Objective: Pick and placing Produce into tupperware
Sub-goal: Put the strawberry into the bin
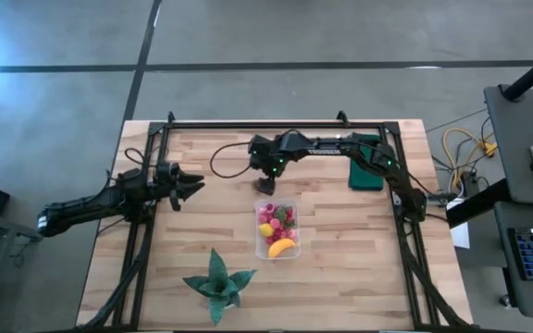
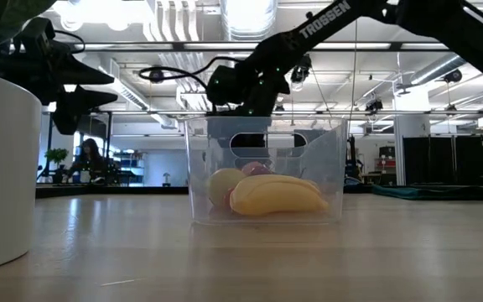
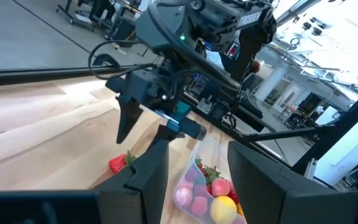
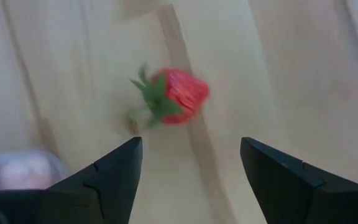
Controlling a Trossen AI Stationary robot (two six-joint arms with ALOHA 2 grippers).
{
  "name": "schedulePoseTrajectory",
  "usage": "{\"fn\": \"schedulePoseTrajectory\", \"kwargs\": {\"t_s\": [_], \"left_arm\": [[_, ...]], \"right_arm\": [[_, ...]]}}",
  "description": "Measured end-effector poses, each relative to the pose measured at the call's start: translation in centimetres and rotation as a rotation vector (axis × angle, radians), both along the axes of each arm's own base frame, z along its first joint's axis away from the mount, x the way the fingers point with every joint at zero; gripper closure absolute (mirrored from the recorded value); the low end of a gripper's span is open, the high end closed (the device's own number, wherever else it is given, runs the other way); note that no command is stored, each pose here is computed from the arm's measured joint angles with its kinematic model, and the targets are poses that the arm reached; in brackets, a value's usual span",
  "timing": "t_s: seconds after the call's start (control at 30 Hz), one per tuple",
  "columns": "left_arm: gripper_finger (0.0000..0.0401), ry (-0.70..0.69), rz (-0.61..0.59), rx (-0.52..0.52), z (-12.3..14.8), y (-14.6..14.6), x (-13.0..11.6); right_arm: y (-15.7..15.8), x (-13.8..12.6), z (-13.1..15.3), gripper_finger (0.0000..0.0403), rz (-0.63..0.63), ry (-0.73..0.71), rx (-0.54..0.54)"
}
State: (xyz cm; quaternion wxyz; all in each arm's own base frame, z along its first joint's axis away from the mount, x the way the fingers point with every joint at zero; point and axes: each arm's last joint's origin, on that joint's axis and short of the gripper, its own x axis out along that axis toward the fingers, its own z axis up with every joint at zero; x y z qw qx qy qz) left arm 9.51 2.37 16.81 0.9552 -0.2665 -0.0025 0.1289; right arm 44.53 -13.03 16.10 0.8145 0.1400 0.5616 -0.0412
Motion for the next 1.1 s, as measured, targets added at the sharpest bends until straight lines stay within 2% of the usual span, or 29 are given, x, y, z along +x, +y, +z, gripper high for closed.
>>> {"fn": "schedulePoseTrajectory", "kwargs": {"t_s": [0.13, 0.33, 0.43, 0.67, 0.9, 1.1], "left_arm": [[0.0251, 0.009, 0.000, -0.005, -0.1, 0.0, 0.1], [0.0251, 0.011, 0.000, -0.008, -0.1, 0.0, 0.1], [0.0251, 0.016, -0.001, -0.003, -0.1, 0.0, 0.1], [0.0251, 0.020, -0.002, -0.004, -0.2, 0.0, 0.1], [0.0251, 0.020, -0.016, -0.005, -0.2, 0.0, 0.1], [0.0251, 0.027, -0.029, -0.007, -0.3, 0.0, 0.2]], "right_arm": [[0.1, 0.8, 0.6, 0.0136, -0.119, -0.009, 0.048], [-0.4, 1.6, 3.5, 0.0140, -0.345, -0.040, 0.133], [-0.3, 2.4, 4.6, 0.0141, -0.413, -0.079, 0.126], [1.2, 4.1, 2.3, 0.0141, -0.445, 0.010, 0.143], [2.0, 4.8, 1.4, 0.0143, -0.466, 0.091, 0.037], [2.0, 4.8, 1.8, 0.0143, -0.499, 0.096, 0.013]]}}
